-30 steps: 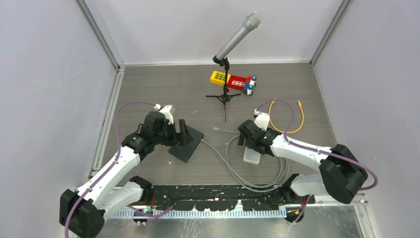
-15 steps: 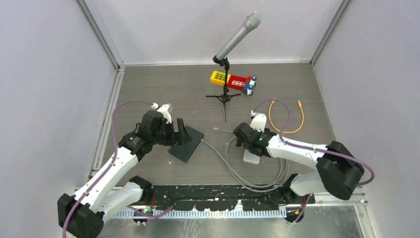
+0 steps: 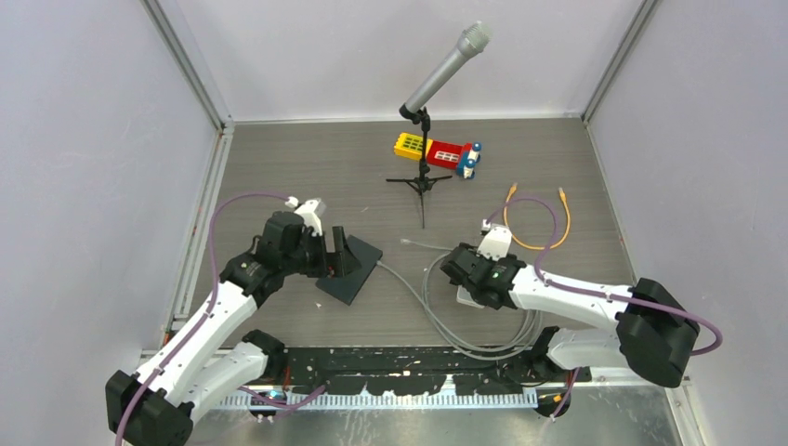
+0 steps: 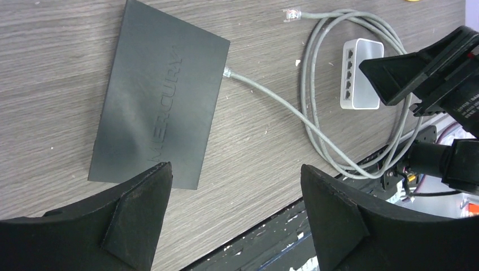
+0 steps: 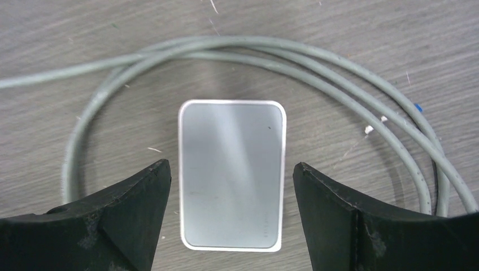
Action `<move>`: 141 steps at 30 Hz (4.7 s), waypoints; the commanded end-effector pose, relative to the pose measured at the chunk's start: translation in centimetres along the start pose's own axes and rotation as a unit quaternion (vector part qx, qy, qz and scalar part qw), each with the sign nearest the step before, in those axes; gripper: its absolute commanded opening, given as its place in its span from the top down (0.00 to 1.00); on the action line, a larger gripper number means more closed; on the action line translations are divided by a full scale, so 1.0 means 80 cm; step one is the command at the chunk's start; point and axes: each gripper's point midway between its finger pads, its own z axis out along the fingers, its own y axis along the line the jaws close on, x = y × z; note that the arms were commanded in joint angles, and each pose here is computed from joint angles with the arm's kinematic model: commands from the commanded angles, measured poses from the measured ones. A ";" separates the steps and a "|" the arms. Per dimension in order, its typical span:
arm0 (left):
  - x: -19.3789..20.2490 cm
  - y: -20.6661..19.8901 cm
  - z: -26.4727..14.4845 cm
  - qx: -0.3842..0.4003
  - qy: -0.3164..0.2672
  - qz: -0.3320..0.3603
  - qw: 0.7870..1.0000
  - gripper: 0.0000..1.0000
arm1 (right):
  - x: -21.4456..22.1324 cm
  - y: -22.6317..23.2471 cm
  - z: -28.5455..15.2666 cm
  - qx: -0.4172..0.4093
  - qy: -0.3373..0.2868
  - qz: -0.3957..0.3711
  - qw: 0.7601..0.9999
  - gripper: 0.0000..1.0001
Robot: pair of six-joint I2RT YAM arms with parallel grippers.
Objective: Insert the plug into the switch port
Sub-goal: Pick up the switch port at the center of the board, then place the switch port at the center of the board, then adjust the switch port at the center of the board.
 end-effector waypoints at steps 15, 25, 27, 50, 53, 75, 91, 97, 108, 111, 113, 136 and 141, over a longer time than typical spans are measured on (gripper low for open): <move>-0.001 -0.016 -0.003 0.043 -0.013 0.014 0.999 0.14 | 0.036 0.012 0.032 0.008 0.015 0.032 0.999 0.14; -0.006 -0.014 -0.008 0.032 -0.020 0.010 0.999 0.14 | -0.008 0.002 0.005 0.007 -0.026 -0.010 1.000 0.64; -0.011 -0.014 -0.015 0.022 -0.025 0.007 0.999 0.14 | -0.035 0.011 -0.014 -0.023 -0.046 -0.043 0.998 0.72; -0.078 0.018 -0.175 -0.141 -0.193 -0.063 0.969 0.10 | 0.039 0.243 -0.133 -0.487 0.062 -0.660 0.568 0.99; -0.072 0.021 -0.174 -0.144 -0.188 -0.064 0.969 0.09 | 0.072 0.259 -0.132 -0.490 0.061 -0.697 0.520 0.99; -0.064 0.031 -0.181 -0.153 -0.201 -0.067 0.965 0.05 | 0.090 0.269 -0.142 -0.513 -0.011 -0.669 0.537 0.18; -0.034 -0.035 -0.056 0.042 -0.101 -0.005 0.994 0.19 | 0.059 0.199 -0.150 -0.380 0.023 -0.113 0.918 0.17; 0.000 -0.060 0.006 0.043 -0.045 0.043 0.997 0.35 | 0.085 0.192 -0.163 -0.378 0.022 -0.058 0.924 0.26; 0.042 -0.076 0.097 0.029 0.002 0.087 0.996 0.62 | 0.131 0.174 -0.128 -0.357 0.050 -0.078 0.930 0.74; 0.052 -0.071 0.111 0.024 0.019 0.088 0.996 0.77 | 0.136 0.174 -0.126 -0.350 0.055 -0.085 0.931 0.81; 0.063 -0.071 0.118 0.029 0.037 0.086 0.995 0.83 | 0.142 0.169 -0.120 -0.338 0.062 -0.093 0.934 0.85; 0.136 0.003 0.108 -0.039 0.076 0.060 0.994 1.00 | 0.138 0.168 -0.096 -0.305 0.061 -0.103 0.945 0.89; 0.144 0.005 0.096 -0.035 0.081 0.045 0.995 1.00 | 0.122 0.174 -0.073 -0.300 0.069 -0.085 0.948 0.90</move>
